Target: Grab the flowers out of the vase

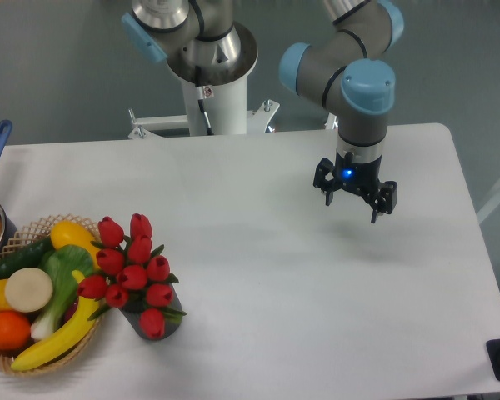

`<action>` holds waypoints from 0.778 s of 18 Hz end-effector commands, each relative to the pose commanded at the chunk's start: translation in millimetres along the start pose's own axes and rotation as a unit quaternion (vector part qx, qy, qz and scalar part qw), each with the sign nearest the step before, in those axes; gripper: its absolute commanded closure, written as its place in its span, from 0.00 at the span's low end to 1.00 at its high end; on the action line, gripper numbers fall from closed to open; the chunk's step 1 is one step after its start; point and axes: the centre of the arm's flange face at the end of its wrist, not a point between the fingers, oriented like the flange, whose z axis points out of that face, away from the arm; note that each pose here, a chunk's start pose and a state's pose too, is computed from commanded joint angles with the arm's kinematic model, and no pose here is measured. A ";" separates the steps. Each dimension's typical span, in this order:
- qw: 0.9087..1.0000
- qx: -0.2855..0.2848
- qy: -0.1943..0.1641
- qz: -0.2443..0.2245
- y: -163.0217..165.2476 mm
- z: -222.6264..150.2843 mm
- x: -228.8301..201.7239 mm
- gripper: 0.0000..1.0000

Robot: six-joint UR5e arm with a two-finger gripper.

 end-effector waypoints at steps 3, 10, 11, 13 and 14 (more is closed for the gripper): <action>1.000 0.001 0.001 0.001 -0.7 0.6 1.0 0.00; 0.998 0.054 0.007 -0.039 -25.4 -8.7 10.0 0.00; 0.996 0.080 0.008 -0.036 -33.5 -13.1 12.5 0.00; 0.990 0.137 0.014 -0.024 -48.5 -25.5 19.1 0.00; 0.986 0.166 0.010 -0.014 -58.9 -32.5 22.5 0.00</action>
